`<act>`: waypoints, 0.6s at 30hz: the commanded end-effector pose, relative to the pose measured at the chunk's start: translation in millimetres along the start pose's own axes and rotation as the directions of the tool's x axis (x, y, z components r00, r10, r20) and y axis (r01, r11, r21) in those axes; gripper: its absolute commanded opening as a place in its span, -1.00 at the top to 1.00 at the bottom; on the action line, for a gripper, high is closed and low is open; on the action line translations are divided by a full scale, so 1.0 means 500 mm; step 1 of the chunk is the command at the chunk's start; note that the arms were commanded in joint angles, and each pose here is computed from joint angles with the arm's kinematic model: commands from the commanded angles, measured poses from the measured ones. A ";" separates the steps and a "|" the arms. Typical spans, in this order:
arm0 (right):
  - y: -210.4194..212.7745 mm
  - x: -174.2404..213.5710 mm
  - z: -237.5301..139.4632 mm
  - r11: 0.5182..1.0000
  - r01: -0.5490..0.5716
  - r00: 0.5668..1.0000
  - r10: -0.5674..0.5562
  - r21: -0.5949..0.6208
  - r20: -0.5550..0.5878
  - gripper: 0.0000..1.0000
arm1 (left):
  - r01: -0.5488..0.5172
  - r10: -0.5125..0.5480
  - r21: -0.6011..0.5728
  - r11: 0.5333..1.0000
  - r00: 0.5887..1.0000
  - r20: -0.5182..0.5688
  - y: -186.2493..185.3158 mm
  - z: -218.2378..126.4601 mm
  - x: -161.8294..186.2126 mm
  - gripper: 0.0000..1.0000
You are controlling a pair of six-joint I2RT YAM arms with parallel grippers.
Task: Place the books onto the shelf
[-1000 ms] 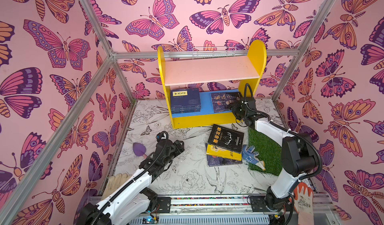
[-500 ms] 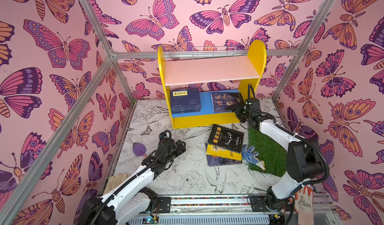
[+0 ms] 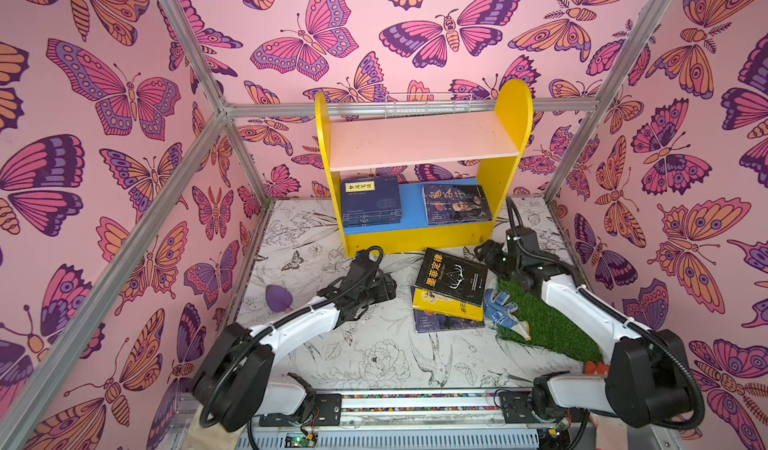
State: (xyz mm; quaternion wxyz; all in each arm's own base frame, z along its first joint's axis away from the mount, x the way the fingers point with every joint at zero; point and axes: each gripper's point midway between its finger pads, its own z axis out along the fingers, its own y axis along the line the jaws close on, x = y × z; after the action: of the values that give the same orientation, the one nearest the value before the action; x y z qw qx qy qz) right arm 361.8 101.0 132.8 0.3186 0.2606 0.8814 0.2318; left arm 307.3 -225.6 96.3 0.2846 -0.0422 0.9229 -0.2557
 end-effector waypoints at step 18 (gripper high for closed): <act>-0.088 0.114 0.059 0.992 0.110 0.970 -0.092 0.067 -0.224 -0.22 | 0.005 0.010 0.183 0.983 0.997 -0.082 -0.084 0.193 0.029 -0.51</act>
State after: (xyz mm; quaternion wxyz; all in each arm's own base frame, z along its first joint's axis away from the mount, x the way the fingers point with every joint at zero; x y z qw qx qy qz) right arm 317.0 104.6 49.5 0.2046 0.2346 0.9290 0.2003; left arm 343.6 -299.2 44.3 0.2434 -0.0092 0.9160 -0.3188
